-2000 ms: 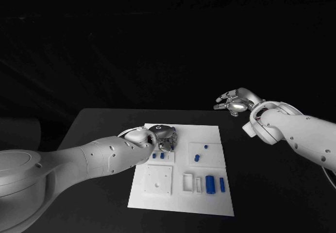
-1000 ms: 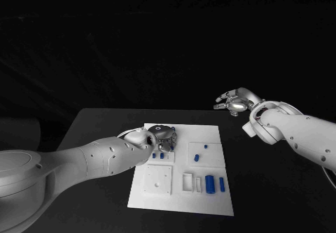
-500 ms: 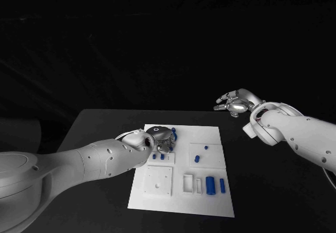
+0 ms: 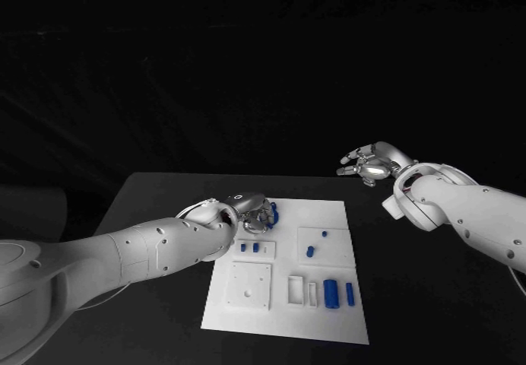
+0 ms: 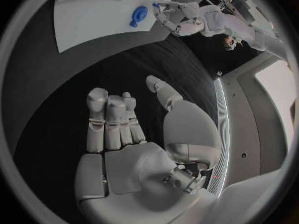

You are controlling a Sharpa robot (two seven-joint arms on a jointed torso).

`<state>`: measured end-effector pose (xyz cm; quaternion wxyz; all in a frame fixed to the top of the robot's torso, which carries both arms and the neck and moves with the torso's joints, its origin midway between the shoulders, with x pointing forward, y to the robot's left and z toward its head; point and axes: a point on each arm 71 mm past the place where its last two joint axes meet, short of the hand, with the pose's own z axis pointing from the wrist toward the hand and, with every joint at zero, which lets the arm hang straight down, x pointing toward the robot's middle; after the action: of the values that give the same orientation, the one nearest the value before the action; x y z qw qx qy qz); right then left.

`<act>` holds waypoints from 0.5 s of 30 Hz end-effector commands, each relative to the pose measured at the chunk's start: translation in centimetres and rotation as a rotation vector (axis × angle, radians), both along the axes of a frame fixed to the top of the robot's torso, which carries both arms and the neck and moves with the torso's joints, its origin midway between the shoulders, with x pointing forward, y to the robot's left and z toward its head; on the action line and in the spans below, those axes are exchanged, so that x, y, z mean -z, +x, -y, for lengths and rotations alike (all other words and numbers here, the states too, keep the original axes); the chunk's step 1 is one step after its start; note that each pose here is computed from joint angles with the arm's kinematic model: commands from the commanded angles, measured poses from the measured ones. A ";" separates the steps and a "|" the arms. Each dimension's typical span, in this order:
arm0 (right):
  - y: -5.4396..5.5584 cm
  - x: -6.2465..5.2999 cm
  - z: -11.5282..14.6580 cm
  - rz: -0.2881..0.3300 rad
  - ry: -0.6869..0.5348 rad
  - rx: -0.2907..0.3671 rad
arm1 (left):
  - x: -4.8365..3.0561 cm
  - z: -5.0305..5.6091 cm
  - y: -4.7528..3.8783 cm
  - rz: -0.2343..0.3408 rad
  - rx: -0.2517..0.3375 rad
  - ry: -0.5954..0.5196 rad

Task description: Assemble the parts on the task board

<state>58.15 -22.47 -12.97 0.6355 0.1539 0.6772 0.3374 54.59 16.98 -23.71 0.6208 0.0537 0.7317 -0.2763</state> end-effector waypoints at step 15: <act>-0.1 0.0 0.5 0.002 -0.004 -0.001 | -0.08 -3.6 -0.44 -0.029 -0.055 -0.028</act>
<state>58.12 -23.05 -12.96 0.6373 0.1561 0.6769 0.3337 54.22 20.57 -23.67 0.6217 0.0245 0.7368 -0.2645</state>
